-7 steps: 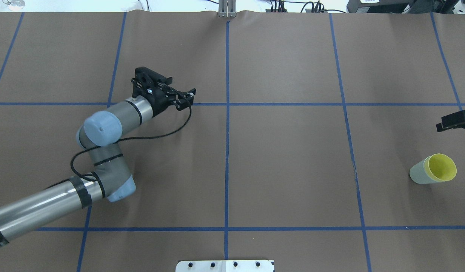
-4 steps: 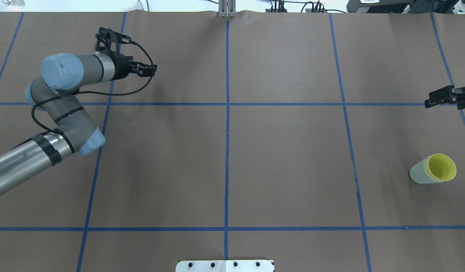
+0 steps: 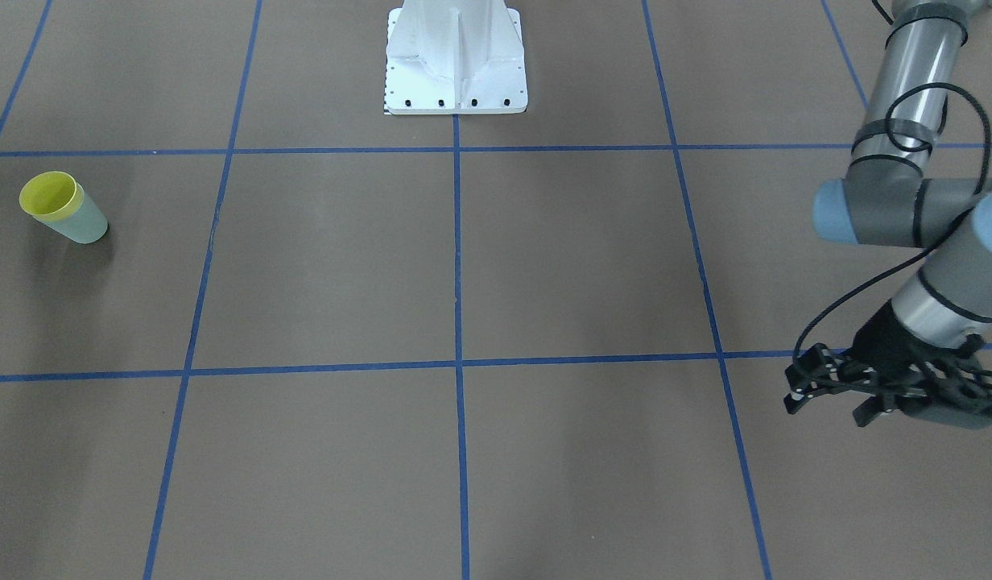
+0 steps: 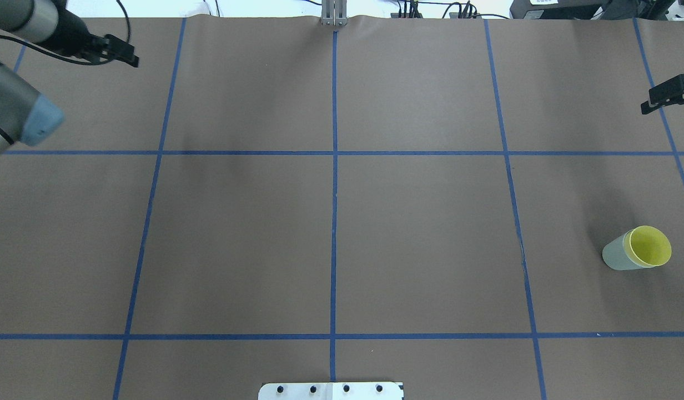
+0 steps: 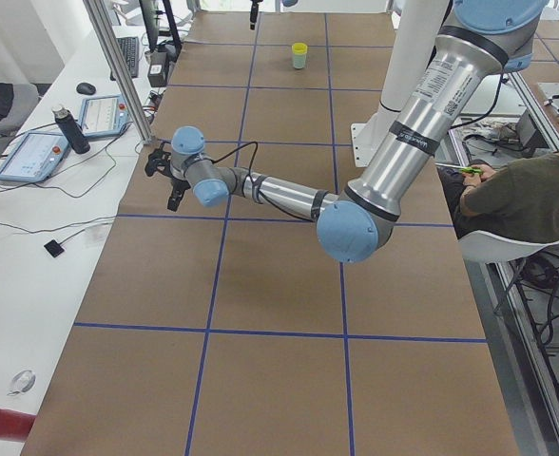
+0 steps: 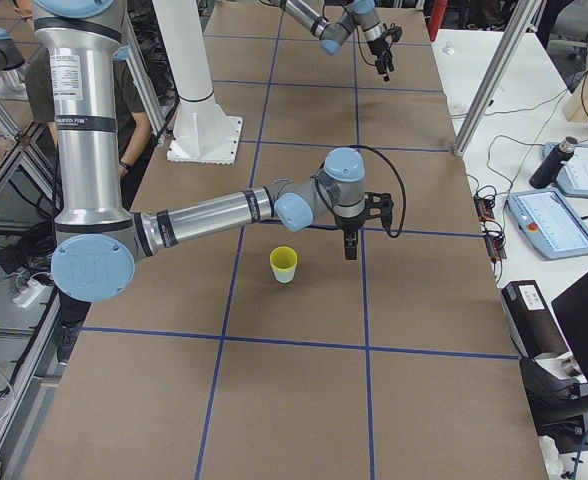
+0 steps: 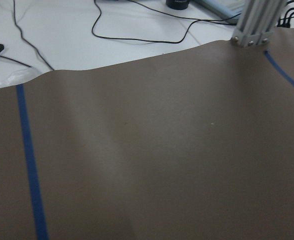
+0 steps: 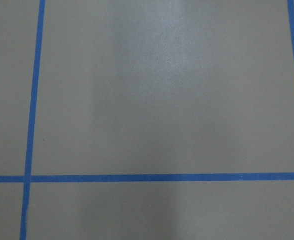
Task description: Transfer and stack yellow cup on green cup
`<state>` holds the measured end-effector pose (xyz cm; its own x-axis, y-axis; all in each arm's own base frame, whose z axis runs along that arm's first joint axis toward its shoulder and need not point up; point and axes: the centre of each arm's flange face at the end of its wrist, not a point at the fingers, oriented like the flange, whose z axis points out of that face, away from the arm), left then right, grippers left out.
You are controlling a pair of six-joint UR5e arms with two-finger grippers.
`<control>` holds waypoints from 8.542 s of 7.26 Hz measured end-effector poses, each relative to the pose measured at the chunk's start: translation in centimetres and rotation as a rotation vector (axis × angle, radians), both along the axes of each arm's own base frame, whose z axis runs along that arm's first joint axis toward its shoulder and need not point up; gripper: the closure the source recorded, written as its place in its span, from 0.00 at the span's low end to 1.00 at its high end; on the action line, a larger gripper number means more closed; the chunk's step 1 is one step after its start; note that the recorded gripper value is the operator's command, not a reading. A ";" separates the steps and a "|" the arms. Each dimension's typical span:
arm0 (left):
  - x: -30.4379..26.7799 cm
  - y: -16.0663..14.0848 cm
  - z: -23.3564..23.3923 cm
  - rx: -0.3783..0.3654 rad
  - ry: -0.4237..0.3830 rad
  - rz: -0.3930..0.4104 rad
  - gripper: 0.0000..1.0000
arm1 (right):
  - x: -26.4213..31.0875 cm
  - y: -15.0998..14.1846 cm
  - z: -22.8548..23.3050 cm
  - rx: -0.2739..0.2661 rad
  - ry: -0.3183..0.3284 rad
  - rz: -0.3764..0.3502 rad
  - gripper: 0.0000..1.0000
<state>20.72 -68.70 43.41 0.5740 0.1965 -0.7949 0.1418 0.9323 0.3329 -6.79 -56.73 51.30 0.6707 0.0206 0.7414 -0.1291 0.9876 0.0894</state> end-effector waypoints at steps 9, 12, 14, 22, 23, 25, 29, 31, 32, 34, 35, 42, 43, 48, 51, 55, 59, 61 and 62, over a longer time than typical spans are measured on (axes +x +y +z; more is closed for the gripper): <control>-22.4 18.3 20.8 -0.183 -0.173 0.161 0.00 | 7.3 -1.8 0.6 -0.075 0.073 -0.176 0.00; -22.6 19.2 17.0 -0.232 -0.255 0.283 0.00 | 8.3 -1.5 1.0 -0.076 0.082 -0.238 0.00; -22.8 20.4 15.6 -0.259 -0.253 0.332 0.00 | 9.1 -1.5 0.6 -0.070 0.081 -0.228 0.00; -22.4 20.5 16.0 -0.157 -0.217 0.330 0.00 | 11.3 1.5 1.0 -0.068 0.077 -0.190 0.00; -22.5 21.2 16.3 -0.166 -0.211 0.331 0.00 | 11.2 2.0 1.1 -0.066 0.080 -0.195 0.00; -22.7 22.8 16.6 -0.177 -0.207 0.329 0.00 | 10.7 3.4 2.9 -0.091 0.090 -0.209 0.00; -22.7 23.4 18.0 -0.208 -0.199 0.328 0.00 | 9.2 4.8 4.9 -0.123 0.098 -0.243 0.00; -22.7 23.1 17.6 -0.202 -0.200 0.326 0.00 | 8.6 4.8 4.9 -0.122 0.099 -0.254 0.00; -22.7 23.1 17.6 -0.201 -0.200 0.326 0.00 | 8.4 4.8 4.8 -0.121 0.098 -0.257 0.00; -22.7 23.0 17.6 -0.201 -0.200 0.327 0.00 | 8.2 4.7 4.7 -0.118 0.097 -0.261 0.00; -22.7 23.0 17.6 -0.201 -0.199 0.327 0.00 | 8.0 4.6 4.6 -0.113 0.095 -0.262 0.00; -22.6 23.0 17.5 -0.194 -0.198 0.330 0.00 | 7.9 4.5 4.7 -0.106 0.088 -0.258 0.00; -22.6 23.0 17.5 -0.195 -0.198 0.331 0.00 | 7.9 4.5 4.6 -0.106 0.087 -0.257 0.00; -22.6 23.0 17.7 -0.197 -0.198 0.331 0.00 | 7.9 4.4 4.6 -0.107 0.086 -0.256 0.00; -22.6 23.0 17.6 -0.195 -0.198 0.331 0.00 | 7.9 4.5 4.6 -0.108 0.086 -0.255 0.00; -22.6 23.0 17.6 -0.195 -0.198 0.331 0.00 | 7.9 4.5 4.6 -0.107 0.085 -0.255 0.00; -22.6 23.0 17.6 -0.196 -0.198 0.333 0.00 | 7.8 4.5 4.5 -0.105 0.078 -0.256 0.00; -22.5 23.0 17.6 -0.196 -0.198 0.333 0.00 | 7.8 4.5 4.4 -0.106 0.073 -0.255 0.00; -22.5 23.0 17.6 -0.196 -0.198 0.333 0.00 | 7.8 4.6 4.5 -0.107 0.070 -0.255 0.00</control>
<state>-1.82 -45.73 61.03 0.6502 0.2528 -0.7165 -0.2261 0.9647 0.1353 0.97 -52.17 55.77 0.7136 -0.0798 0.6959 0.1277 0.9917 -0.0173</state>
